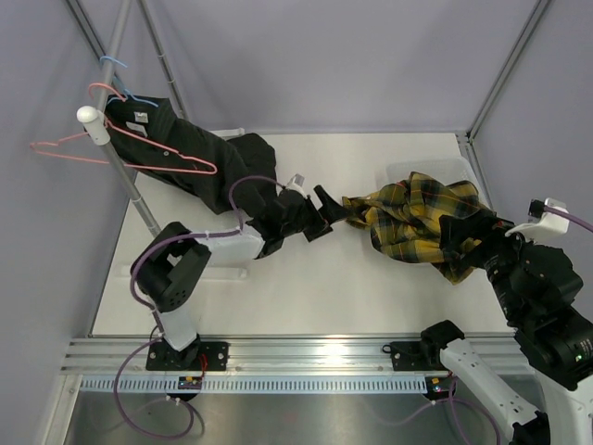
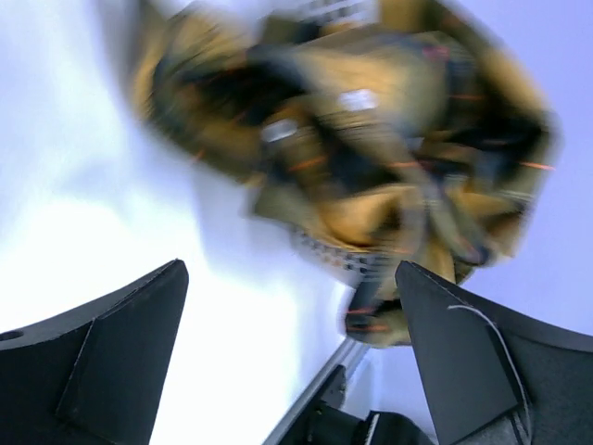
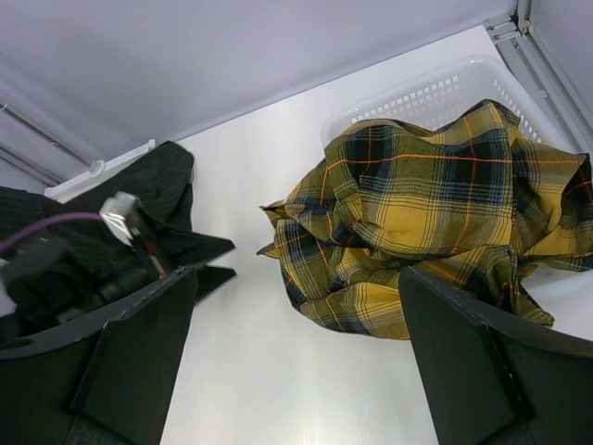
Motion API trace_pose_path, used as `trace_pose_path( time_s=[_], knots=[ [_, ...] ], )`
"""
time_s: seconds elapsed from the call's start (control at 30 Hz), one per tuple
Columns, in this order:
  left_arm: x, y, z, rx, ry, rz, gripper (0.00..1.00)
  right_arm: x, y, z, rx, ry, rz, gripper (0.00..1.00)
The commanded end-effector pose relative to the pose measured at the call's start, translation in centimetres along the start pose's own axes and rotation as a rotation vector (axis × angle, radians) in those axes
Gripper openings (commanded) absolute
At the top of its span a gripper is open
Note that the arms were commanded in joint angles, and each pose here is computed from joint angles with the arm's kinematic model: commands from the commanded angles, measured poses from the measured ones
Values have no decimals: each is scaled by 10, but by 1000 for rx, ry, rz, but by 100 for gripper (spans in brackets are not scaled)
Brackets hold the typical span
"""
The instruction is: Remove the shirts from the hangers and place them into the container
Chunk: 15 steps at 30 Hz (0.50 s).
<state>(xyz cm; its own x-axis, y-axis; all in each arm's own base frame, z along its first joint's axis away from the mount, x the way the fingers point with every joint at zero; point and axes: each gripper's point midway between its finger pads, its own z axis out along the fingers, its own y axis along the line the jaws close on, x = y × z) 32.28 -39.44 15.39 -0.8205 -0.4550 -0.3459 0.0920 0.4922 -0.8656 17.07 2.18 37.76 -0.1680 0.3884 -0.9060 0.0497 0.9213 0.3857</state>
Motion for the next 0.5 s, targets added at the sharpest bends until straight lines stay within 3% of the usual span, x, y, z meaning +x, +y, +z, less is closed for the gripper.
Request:
trace_pose_path(
  time_s=[0.0,0.17,0.23,0.33,0.47],
  knots=[
    [8,-58,-3,283,21,-278,99,-8,5,-7,-46,-38,-1,100],
    [20,-42,12,289,2,-480,99,-10,2,-14,-50,-53,2,99],
    [15,-60,13,385,2,-558,99,-11,1,-17,-54,-62,3,99],
    [27,-57,30,382,43,-680,99,-13,0,-19,-52,-71,3,99],
    [34,-53,43,353,5,-780,99,-19,-3,-26,-52,-103,6,99]
  ],
)
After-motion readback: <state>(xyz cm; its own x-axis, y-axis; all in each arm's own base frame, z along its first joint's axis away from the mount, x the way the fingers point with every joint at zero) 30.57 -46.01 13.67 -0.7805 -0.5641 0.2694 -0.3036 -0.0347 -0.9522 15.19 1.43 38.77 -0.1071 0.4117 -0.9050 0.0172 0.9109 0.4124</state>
